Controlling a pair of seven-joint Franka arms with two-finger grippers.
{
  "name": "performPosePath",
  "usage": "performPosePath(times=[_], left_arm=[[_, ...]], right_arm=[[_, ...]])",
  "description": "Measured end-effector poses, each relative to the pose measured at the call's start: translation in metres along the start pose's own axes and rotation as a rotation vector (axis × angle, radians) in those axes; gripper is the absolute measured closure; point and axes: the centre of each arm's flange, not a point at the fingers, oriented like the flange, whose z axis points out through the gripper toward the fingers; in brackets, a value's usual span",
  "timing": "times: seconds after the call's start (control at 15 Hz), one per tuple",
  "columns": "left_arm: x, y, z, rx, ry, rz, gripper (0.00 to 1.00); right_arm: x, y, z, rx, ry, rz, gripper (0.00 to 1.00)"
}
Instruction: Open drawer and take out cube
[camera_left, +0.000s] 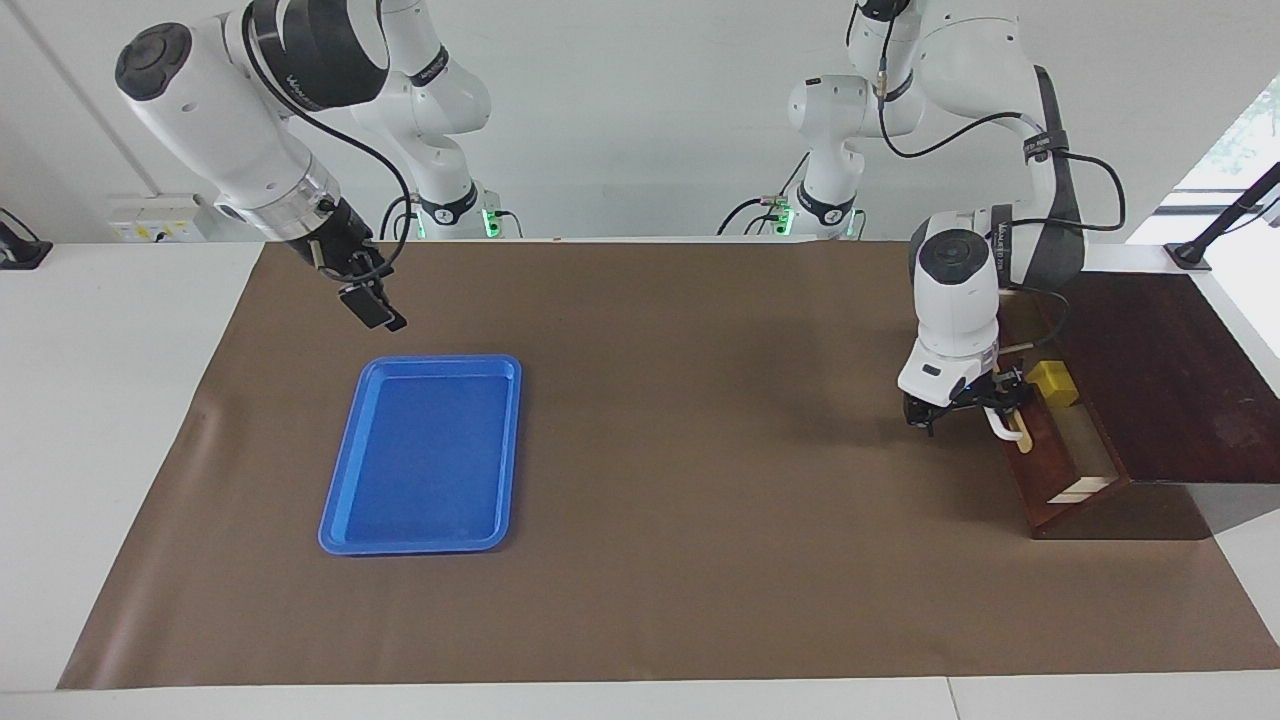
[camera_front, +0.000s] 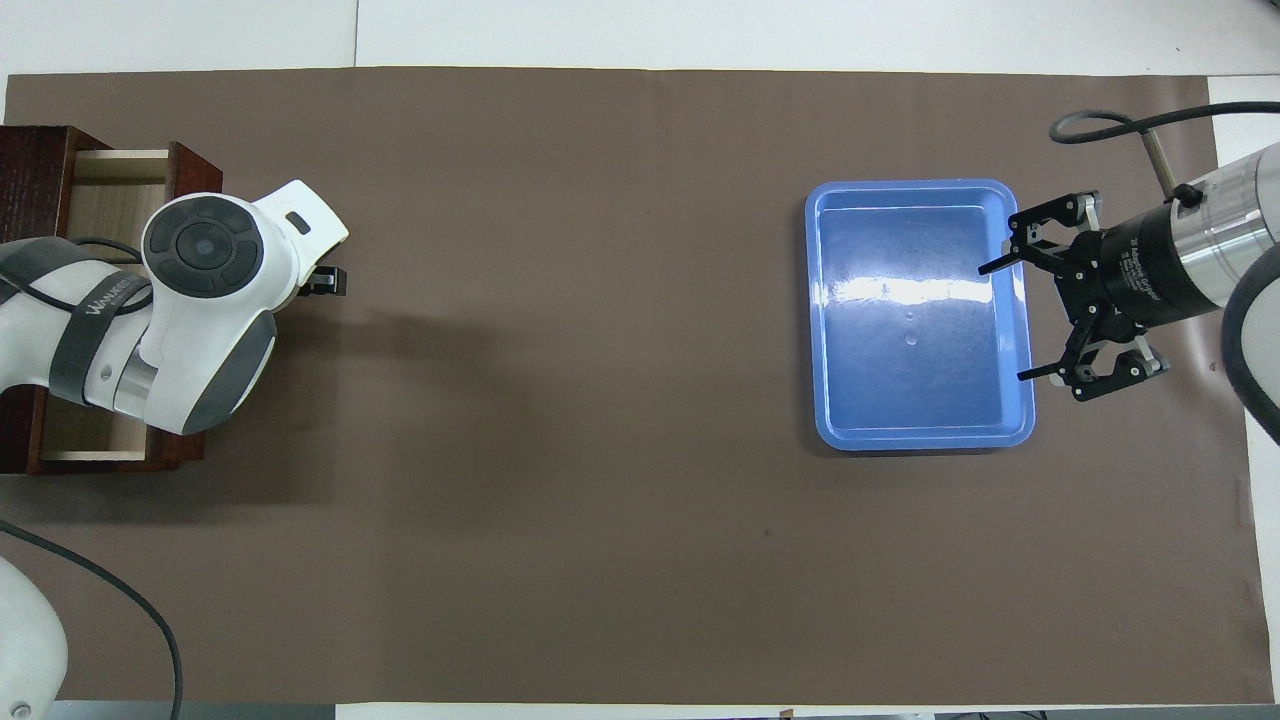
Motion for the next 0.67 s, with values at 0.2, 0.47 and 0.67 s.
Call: performPosePath(times=[0.2, 0.47, 0.67], left_arm=[[-0.001, 0.011, -0.004, -0.012, 0.003, -0.018, 0.0], [-0.001, 0.023, -0.01, -0.041, -0.001, -0.042, 0.0], [-0.003, 0.04, -0.016, -0.057, 0.003, -0.05, 0.0]], right_arm=[[-0.002, -0.009, 0.002, 0.015, -0.039, 0.062, 0.01], [-0.005, -0.038, 0.03, 0.046, -0.106, 0.123, 0.02], [-0.017, -0.061, 0.065, 0.052, -0.143, 0.135, 0.02]])
